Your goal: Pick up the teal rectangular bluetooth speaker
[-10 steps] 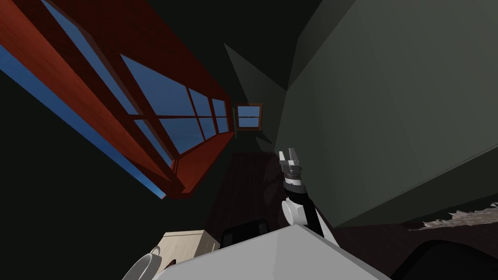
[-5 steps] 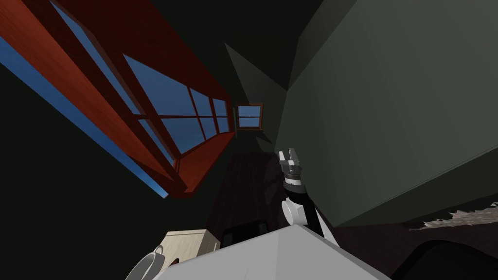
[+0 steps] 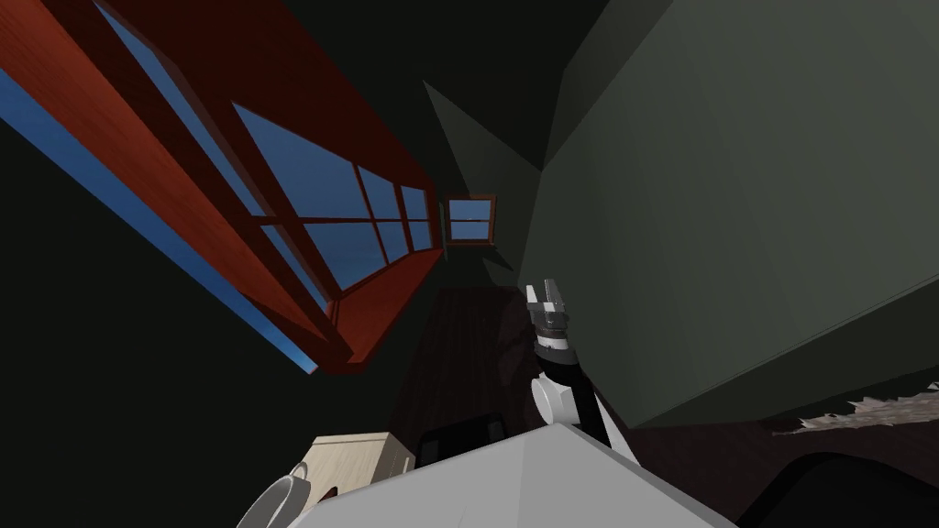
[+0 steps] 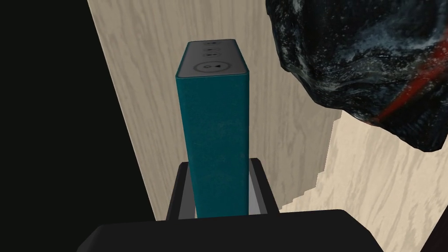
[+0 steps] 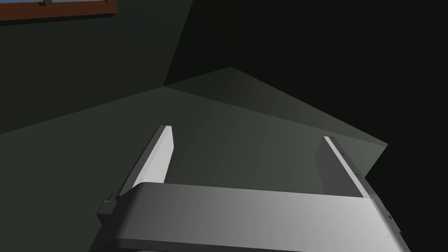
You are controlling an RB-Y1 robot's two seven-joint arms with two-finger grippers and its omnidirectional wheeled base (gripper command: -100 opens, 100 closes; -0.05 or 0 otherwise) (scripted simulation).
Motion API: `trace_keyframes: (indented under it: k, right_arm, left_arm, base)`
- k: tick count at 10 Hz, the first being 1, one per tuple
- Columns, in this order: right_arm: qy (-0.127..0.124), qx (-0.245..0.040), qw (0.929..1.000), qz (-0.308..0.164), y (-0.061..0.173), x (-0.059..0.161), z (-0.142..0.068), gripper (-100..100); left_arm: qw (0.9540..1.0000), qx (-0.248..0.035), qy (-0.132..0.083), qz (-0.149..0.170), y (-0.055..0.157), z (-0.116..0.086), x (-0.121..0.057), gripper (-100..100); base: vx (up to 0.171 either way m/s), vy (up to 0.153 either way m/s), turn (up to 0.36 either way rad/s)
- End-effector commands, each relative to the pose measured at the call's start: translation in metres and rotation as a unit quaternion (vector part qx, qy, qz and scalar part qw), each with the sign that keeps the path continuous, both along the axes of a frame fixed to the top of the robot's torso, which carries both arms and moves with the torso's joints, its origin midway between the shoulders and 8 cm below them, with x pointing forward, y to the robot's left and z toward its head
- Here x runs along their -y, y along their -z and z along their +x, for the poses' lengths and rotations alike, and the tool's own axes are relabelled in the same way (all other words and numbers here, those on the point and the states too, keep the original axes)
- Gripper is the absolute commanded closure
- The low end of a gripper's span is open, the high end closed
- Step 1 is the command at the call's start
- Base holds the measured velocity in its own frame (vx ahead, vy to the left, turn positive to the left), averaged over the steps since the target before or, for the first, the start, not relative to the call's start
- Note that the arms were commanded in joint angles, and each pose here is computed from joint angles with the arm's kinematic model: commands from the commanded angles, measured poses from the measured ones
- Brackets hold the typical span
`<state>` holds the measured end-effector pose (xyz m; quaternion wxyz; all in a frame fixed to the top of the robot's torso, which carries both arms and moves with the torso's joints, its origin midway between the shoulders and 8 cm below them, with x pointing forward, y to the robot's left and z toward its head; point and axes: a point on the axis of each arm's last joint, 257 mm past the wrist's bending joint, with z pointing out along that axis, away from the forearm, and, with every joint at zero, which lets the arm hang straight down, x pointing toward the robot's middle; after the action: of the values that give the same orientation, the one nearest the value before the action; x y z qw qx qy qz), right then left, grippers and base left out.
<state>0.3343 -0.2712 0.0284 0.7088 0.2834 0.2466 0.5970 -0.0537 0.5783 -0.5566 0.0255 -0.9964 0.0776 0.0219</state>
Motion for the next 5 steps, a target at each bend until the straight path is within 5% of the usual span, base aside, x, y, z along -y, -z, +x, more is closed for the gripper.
trace_keyframes:
  k: [1, 4, 5]
  right_arm:
    - [0.000, 0.000, 1.0000, 0.000, 0.000, 0.000, 0.000, 0]
    - [0.000, 0.000, 1.0000, 0.000, 0.000, 0.000, 0.000, 0]
    - [0.000, 0.000, 1.0000, 0.000, 0.000, 0.000, 0.000, 0]
  left_arm:
    - [1.0000, 0.000, 0.000, 0.001, -0.008, -0.001, -0.006, 100]
    - [1.0000, 0.000, -0.002, 0.003, -0.019, -0.003, -0.015, 100]
    - [1.0000, 0.000, -0.002, 0.003, -0.020, -0.003, -0.015, 0]
  base:
    - [0.005, -0.004, 0.019]
    - [0.000, -0.037, -0.008]
    - [0.000, 0.000, 0.000]
